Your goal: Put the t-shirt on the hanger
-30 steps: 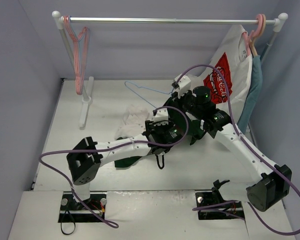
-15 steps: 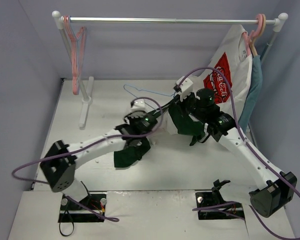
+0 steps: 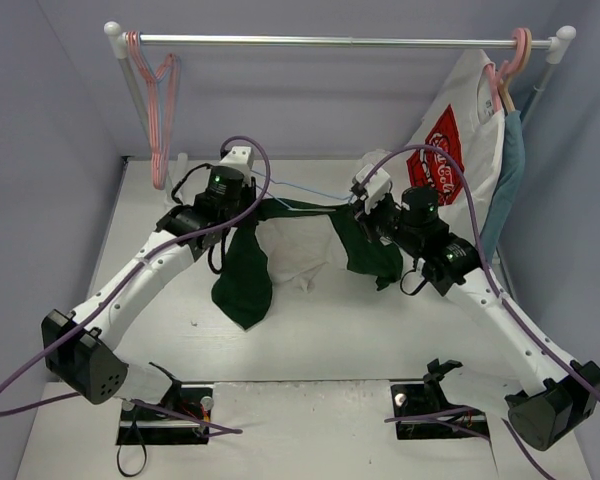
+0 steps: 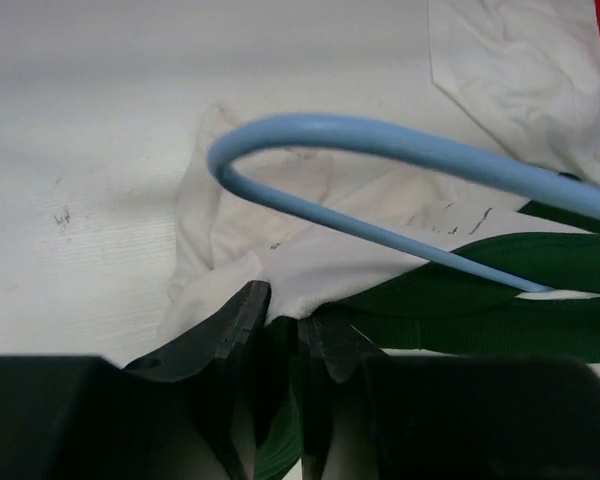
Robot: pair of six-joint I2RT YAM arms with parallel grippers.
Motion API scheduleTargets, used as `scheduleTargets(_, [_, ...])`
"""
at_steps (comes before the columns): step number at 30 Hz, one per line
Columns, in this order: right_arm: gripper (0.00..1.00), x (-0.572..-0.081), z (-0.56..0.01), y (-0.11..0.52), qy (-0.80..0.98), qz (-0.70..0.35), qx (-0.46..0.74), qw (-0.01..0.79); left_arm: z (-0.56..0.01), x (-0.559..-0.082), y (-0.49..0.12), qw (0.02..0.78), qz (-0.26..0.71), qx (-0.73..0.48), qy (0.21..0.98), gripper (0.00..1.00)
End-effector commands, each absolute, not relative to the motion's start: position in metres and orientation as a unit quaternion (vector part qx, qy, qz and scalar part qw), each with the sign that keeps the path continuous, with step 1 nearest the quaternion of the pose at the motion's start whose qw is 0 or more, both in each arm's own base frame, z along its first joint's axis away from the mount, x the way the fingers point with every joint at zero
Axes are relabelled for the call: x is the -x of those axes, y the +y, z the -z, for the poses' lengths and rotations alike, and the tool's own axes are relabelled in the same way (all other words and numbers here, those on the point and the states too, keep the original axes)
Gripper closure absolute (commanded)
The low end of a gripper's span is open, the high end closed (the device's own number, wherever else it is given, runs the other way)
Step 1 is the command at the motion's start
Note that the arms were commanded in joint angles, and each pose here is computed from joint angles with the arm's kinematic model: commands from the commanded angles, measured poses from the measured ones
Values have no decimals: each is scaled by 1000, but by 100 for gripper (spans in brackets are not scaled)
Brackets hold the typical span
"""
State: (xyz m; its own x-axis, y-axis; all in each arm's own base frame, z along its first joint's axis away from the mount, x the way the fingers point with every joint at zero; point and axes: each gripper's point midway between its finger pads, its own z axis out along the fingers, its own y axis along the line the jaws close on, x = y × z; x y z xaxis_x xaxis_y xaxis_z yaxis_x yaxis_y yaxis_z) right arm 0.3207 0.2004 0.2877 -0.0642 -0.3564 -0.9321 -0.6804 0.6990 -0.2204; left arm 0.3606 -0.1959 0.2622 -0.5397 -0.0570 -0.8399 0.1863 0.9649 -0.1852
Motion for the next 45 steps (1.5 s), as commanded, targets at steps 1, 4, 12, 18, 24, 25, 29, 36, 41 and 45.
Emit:
scheduleTargets(1, [100, -319, -323, 199, 669, -130, 368, 633, -279, -358, -188, 468, 138, -64, 871, 82])
scheduleTargets(4, [100, -321, -319, 196, 672, -119, 367, 632, -275, -358, -180, 459, 144, -61, 875, 72])
scheduleTargets(12, [100, -331, -314, 194, 690, -116, 340, 629, -258, -362, -149, 484, 106, 44, 867, 47])
scheduleTargets(18, [100, -338, -307, 191, 705, -109, 320, 624, -260, -354, -145, 487, 115, 102, 860, 45])
scheduleTargets(24, [100, -342, -299, 190, 714, -104, 310, 619, -263, -321, -187, 487, 181, 108, 847, 46])
scheduleTargets(25, [100, -343, -298, 190, 715, -104, 307, 619, -255, -316, -194, 485, 183, 107, 848, 47])
scheduleTargets(29, [100, -345, -297, 193, 717, -110, 305, 618, -244, -309, -227, 488, 207, 110, 841, 48])
scheduleTargets(36, [100, -342, -302, 195, 714, -115, 307, 619, -214, -330, -269, 483, 221, 94, 842, 49])
scheduleTargets(41, [100, -340, -302, 193, 715, -113, 308, 618, -209, -339, -286, 480, 231, 86, 842, 49])
scheduleTargets(45, [100, -340, -300, 191, 716, -109, 308, 617, -202, -344, -290, 479, 228, 87, 843, 49])
